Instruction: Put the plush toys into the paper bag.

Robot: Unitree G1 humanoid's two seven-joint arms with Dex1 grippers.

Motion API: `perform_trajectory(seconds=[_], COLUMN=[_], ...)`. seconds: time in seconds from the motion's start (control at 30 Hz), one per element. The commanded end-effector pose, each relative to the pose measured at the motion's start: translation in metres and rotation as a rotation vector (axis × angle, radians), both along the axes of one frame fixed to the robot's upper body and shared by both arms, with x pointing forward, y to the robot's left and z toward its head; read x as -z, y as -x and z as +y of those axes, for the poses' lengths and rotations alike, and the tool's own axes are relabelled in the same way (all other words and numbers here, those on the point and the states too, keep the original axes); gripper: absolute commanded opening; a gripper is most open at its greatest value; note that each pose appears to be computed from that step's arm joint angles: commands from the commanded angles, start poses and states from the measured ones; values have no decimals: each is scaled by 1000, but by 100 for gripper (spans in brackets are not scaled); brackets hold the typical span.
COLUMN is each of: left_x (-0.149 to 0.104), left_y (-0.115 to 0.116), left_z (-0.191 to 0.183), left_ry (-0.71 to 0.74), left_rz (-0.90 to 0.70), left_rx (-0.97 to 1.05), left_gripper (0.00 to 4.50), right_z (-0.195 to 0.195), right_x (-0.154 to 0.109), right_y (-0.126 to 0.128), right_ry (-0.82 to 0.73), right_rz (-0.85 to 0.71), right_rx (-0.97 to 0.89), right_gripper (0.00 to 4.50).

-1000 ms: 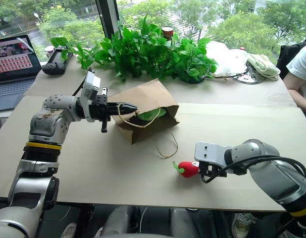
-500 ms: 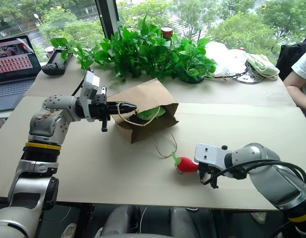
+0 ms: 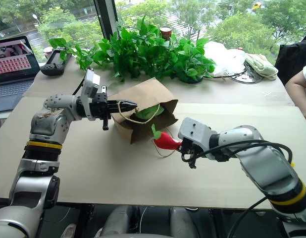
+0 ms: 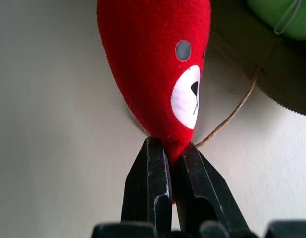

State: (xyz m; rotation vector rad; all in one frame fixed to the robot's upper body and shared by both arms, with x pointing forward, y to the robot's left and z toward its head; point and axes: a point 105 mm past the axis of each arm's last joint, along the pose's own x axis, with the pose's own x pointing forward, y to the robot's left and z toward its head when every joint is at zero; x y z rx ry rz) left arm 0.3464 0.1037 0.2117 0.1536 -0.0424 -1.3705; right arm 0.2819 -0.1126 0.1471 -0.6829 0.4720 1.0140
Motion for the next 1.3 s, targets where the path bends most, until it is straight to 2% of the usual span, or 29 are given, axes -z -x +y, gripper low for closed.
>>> perform_trajectory(seconds=[0.03,0.2,0.57,0.8,1.0,1.07,1.23,1.3], left_x=[-15,-14,-11,-9,-8,-7,-6,-5], left_y=[2,3,4,4,3,3,3,3], left_z=[-3,-4,-9,-8,-8,-8,-8,-8], left_ry=[18,18,17,10,7,6,2,0], left_rz=[-49,-46,-35,-31,-31,-30,-30,-29], left_rx=[16,20,32,31,28,28,30,31], left_gripper=[0,0,0,0,0,0,0,0], right_z=[4,18,101,114,112,112,109,105], right_x=[3,-3,-19,-16,-17,-18,-19,-20], right_y=[-30,-51,-65,-68,-69,-69,-66,-63], right_ry=[42,28,-111,-194,-257,-262,-256,-248], right_rz=[-58,-95,-108,-80,-49,-45,-50,-54], right_rx=[115,164,120,157,198,196,190,184], right_gripper=[9,9,9,9,204,283,445,445])
